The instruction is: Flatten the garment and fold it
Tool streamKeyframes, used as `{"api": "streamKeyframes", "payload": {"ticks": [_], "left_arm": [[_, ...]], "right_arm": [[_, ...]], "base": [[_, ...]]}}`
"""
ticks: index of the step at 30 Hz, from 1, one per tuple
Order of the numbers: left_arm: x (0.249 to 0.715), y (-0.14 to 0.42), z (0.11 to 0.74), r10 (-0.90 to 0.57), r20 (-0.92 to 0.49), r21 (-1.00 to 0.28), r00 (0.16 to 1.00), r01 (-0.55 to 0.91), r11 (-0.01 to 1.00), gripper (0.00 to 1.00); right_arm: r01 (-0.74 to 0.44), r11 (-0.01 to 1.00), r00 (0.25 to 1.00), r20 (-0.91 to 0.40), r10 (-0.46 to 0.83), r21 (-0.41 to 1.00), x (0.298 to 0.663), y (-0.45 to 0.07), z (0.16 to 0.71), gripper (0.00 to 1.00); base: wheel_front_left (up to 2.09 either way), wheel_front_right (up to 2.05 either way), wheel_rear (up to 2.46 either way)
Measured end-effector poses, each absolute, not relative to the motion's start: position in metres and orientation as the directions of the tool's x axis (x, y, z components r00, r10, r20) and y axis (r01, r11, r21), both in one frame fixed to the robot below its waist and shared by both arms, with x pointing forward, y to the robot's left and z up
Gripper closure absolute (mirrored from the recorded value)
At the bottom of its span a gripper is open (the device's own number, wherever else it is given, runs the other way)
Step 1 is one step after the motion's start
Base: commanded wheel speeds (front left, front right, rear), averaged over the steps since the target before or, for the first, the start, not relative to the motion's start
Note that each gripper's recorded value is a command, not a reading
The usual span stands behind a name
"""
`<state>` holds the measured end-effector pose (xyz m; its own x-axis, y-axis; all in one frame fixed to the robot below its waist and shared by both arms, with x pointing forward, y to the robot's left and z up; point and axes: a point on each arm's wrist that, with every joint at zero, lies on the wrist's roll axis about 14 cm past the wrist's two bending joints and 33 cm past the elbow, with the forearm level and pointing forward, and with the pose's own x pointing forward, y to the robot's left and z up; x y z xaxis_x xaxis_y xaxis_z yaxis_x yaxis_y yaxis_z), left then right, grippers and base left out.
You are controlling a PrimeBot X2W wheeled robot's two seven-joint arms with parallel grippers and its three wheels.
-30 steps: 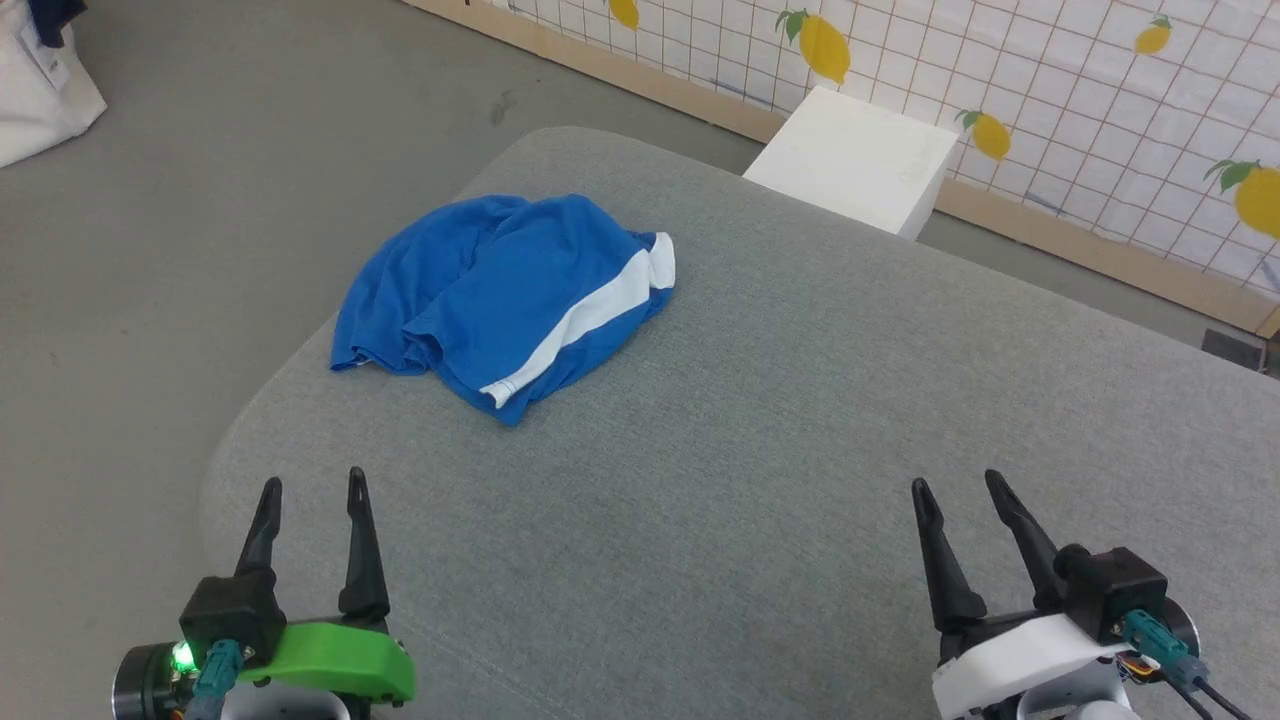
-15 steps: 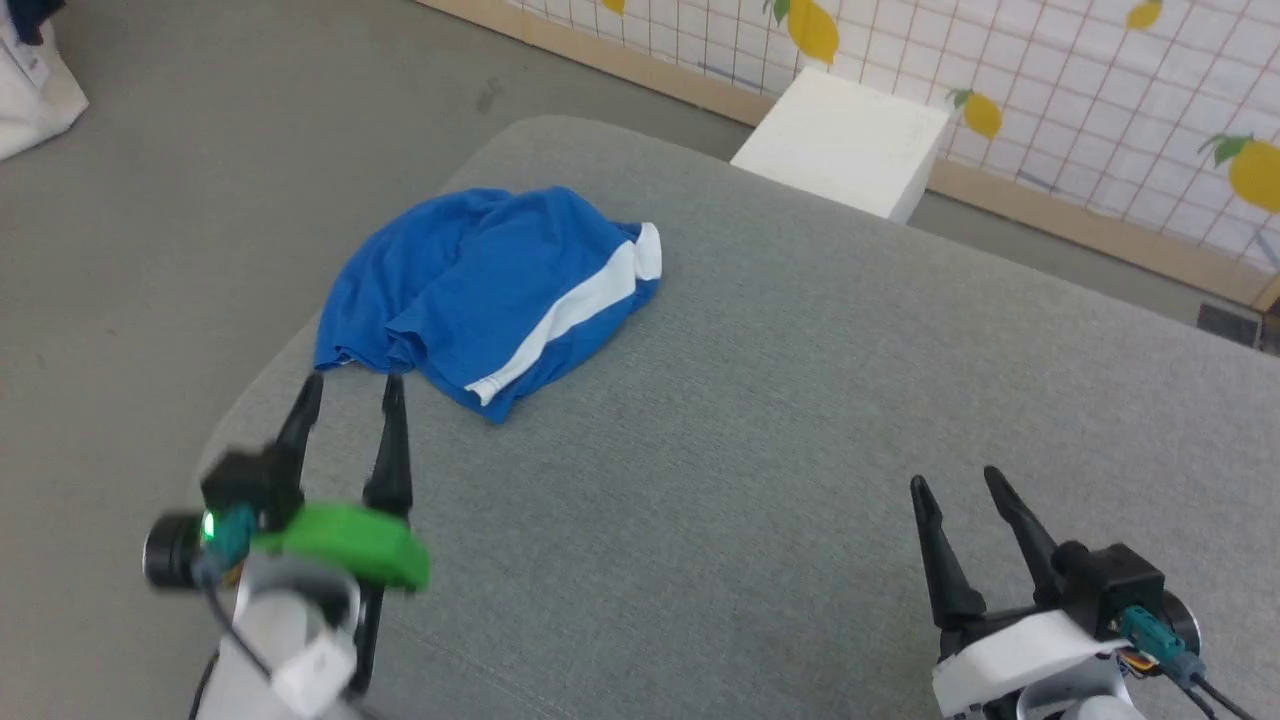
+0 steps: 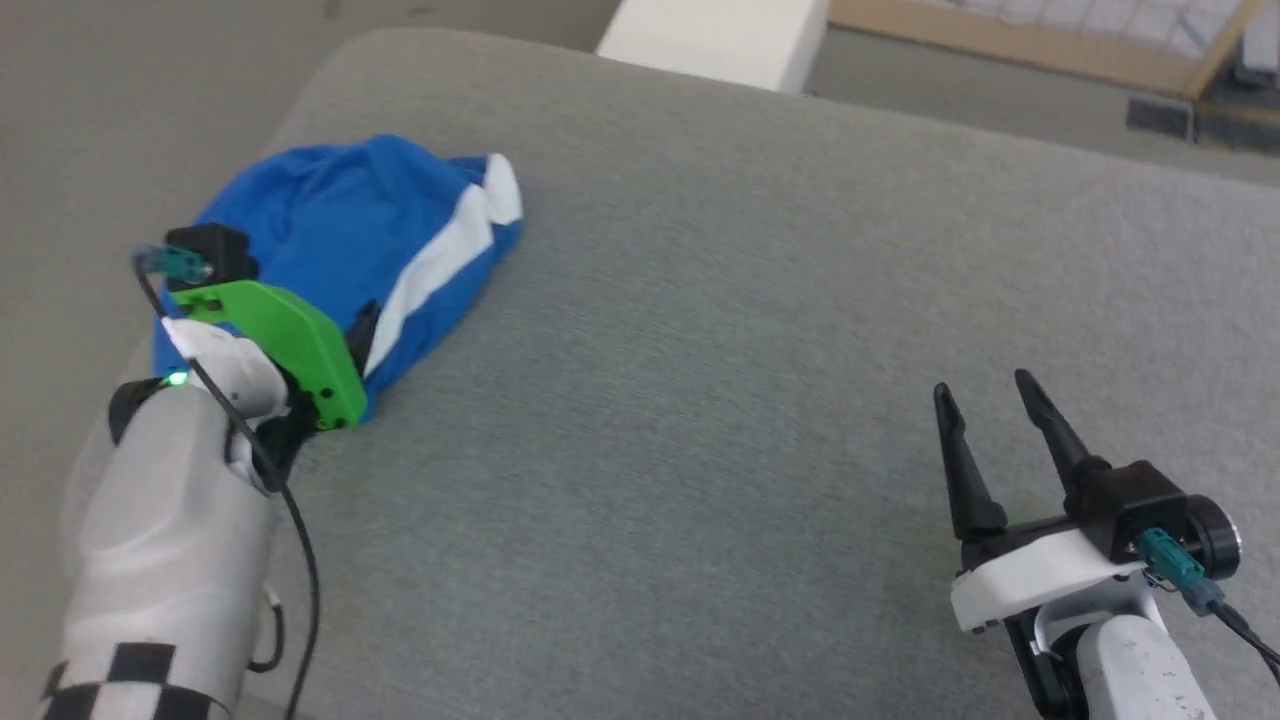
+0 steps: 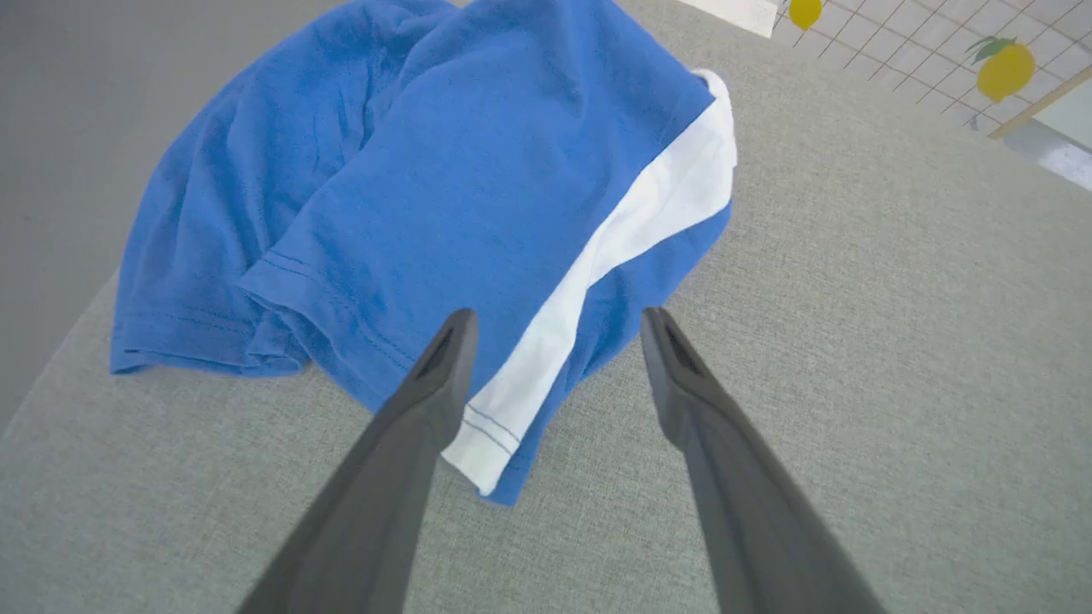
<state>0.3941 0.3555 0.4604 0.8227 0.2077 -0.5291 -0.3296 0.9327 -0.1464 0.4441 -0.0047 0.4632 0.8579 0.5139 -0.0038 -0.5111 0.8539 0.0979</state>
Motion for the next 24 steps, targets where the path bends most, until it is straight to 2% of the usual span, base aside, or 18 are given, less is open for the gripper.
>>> {"api": "streamKeyframes", "payload": {"ticks": [5, 8, 11, 12, 14, 15, 20, 24], "left_arm": [[0.394, 0.355, 0.408, 0.177, -0.711, -0.096, 0.681, -0.343, 0.934, 0.0], [0.389, 0.361, 0.379, 0.223, -0.775, -0.047, 0.591, -0.406, 0.912, 0.0], [0.401, 0.363, 0.37, 0.25, -0.781, -0.025, 0.573, -0.429, 0.903, 0.0], [0.403, 0.363, 0.367, 0.252, -0.786, -0.02, 0.565, -0.431, 0.902, 0.05], [0.414, 0.362, 0.365, 0.256, -0.776, -0.021, 0.577, -0.429, 0.903, 1.0], [0.417, 0.361, 0.364, 0.252, -0.771, -0.027, 0.585, -0.425, 0.905, 1.0], [0.459, 0.329, 0.388, 0.172, -0.622, -0.194, 0.764, -0.363, 0.911, 1.0], [0.504, 0.295, 0.449, 0.091, -0.429, -0.27, 0.899, -0.224, 0.936, 1.0]], "right_arm": [[-0.451, 0.887, 0.888, -0.051, 0.457, 0.099, 0.45, -0.03, 0.443, 0.0], [-0.422, 0.9, 0.899, -0.081, 0.431, 0.105, 0.452, -0.041, 0.431, 0.0], [-0.4, 0.91, 0.905, -0.106, 0.411, 0.109, 0.452, -0.05, 0.421, 0.0], [-0.395, 0.912, 0.907, -0.112, 0.406, 0.11, 0.453, -0.052, 0.418, 0.0], [-0.384, 0.917, 0.91, -0.123, 0.396, 0.112, 0.454, -0.056, 0.413, 0.0], [-0.38, 0.918, 0.911, -0.126, 0.392, 0.113, 0.454, -0.058, 0.412, 0.0], [-0.374, 0.919, 0.91, -0.139, 0.39, 0.127, 0.45, -0.059, 0.409, 0.0], [-0.377, 0.915, 0.912, -0.113, 0.394, 0.145, 0.444, -0.057, 0.421, 0.0]], "base": [[0.0, 0.0, 0.0], [0.0, 0.0, 0.0], [0.0, 0.0, 0.0], [0.0, 0.0, 0.0], [0.0, 0.0, 0.0], [0.0, 0.0, 0.0], [0.0, 0.0, 0.0], [0.0, 0.0, 0.0]]}}
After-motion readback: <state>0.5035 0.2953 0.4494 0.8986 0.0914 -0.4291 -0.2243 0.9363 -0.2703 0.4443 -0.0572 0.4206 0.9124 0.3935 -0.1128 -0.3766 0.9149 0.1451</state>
